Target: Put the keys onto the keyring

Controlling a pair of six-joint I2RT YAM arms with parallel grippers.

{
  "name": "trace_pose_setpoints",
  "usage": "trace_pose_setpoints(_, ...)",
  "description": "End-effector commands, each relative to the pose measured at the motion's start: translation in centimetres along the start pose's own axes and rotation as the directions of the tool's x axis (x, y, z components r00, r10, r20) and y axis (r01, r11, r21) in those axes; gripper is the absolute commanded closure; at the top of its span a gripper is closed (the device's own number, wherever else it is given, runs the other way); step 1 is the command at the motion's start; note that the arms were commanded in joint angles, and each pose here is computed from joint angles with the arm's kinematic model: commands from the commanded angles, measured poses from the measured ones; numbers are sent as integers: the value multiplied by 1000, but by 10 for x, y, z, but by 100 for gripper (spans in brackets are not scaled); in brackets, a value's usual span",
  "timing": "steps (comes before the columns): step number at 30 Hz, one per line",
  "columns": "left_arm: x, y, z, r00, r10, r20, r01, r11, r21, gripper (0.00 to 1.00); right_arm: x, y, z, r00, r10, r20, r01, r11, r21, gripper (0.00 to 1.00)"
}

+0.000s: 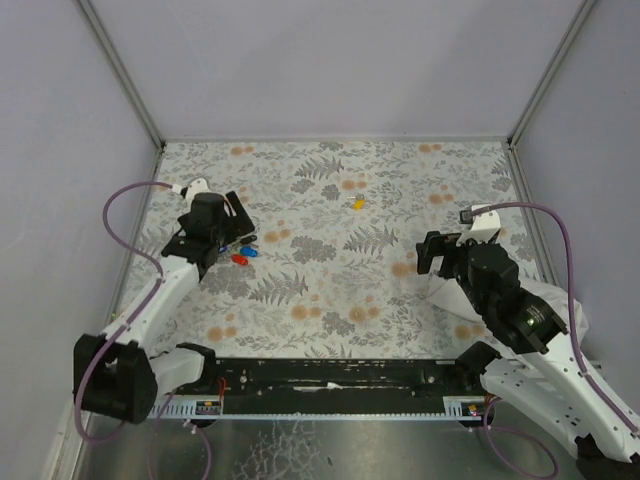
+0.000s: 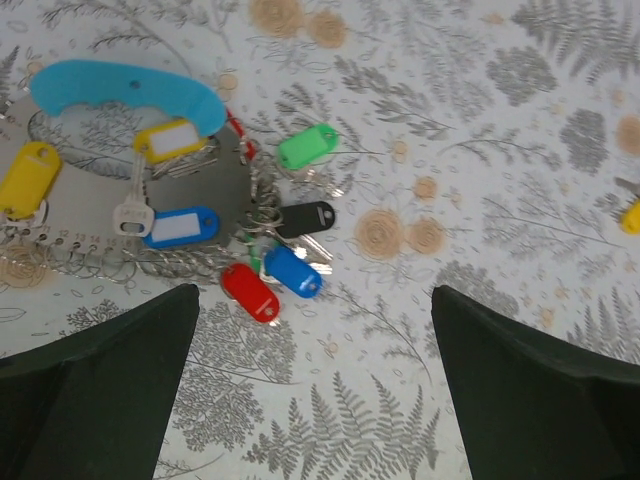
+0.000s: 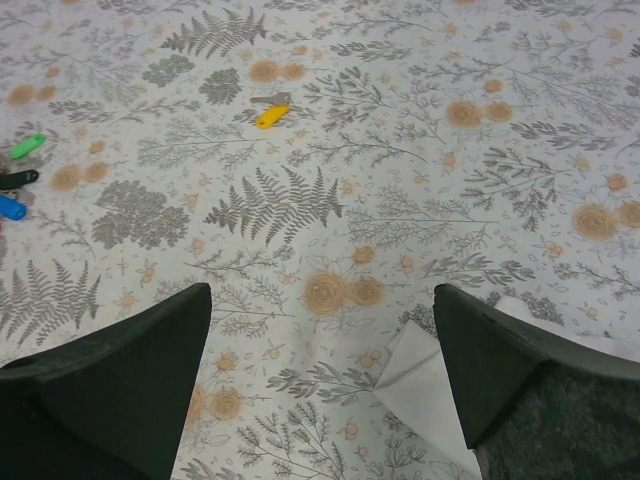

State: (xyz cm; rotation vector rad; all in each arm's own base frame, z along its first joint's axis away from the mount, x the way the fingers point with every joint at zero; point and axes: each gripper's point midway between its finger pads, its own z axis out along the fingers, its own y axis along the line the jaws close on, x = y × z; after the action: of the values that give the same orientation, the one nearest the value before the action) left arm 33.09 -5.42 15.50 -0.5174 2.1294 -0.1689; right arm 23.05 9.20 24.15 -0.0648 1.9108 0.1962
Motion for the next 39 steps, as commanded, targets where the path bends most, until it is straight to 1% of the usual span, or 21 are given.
trace_pose_setpoints(1, -24, 16, 27, 992, -124, 33, 125, 991, -49, 0, -14, 15, -6, 997, 54, 53, -49, 995, -92, 1)
trace_pose_setpoints(5, -23, 45, 53, 987, -162, -10, 159, 977, -139, 0, -10, 21, -7, 997, 59, 40, -53, 991, -126, 1)
trace_pose_setpoints(9, -24, 55, 81, 989, -132, -60, 116, 969, -217, 0, -5, 29, -6, 998, 57, 15, -53, 985, -164, 1)
trace_pose_setpoints(10, -16, 60, 91, 988, -121, -95, 94, 964, -247, 0, -4, 29, -6, 998, 58, 13, -55, 984, -168, 1)
trace_pose_setpoints(14, -3, 73, 115, 982, -91, -166, 35, 950, -310, 3, -2, 30, -4, 998, 57, 6, -55, 984, -169, 1)
trace_pose_setpoints(16, 5, 72, 124, 974, -84, -209, 18, 954, -299, 7, -1, 30, -3, 999, 54, 1, -53, 985, -164, 1)
trace_pose_setpoints(19, 12, 75, 138, 968, -75, -238, -4, 950, -312, 16, 2, 30, 0, 999, 45, -11, -46, 987, -154, 1)
trace_pose_setpoints(22, 20, 75, 151, 958, -70, -279, -20, 951, -309, 27, 5, 28, 3, 999, 37, -26, -41, 989, -139, 1)
trace_pose_setpoints(26, 35, 77, 157, 943, -75, -325, -32, 950, -311, 36, 8, 27, 1, 999, 42, -31, -46, 990, -136, 1)
trace_pose_setpoints(29, 50, 74, 155, 925, -71, -372, -41, 957, -286, 43, 5, 27, 0, 999, 46, -22, -49, 989, -140, 1)
trace_pose_setpoints(33, 69, 62, 151, 905, -13, -425, -103, 963, -249, 52, 2, 30, -1, 999, 38, -31, -43, 987, -155, 1)
trace_pose_setpoints(34, 76, 56, 149, 897, 9, -442, -124, 965, -231, 55, 3, 32, -1, 999, 36, -36, -41, 986, -162, 1)
trace_pose_setpoints(36, 91, 43, 143, 877, 61, -476, -170, 967, -190, 61, 3, 35, 1, 999, 31, -45, -38, 984, -174, 1)
trace_pose_setpoints(39, 113, 17, 130, 839, 155, -522, -246, 963, -108, 66, 6, 39, 3, 997, 20, -68, -32, 982, -184, 1)
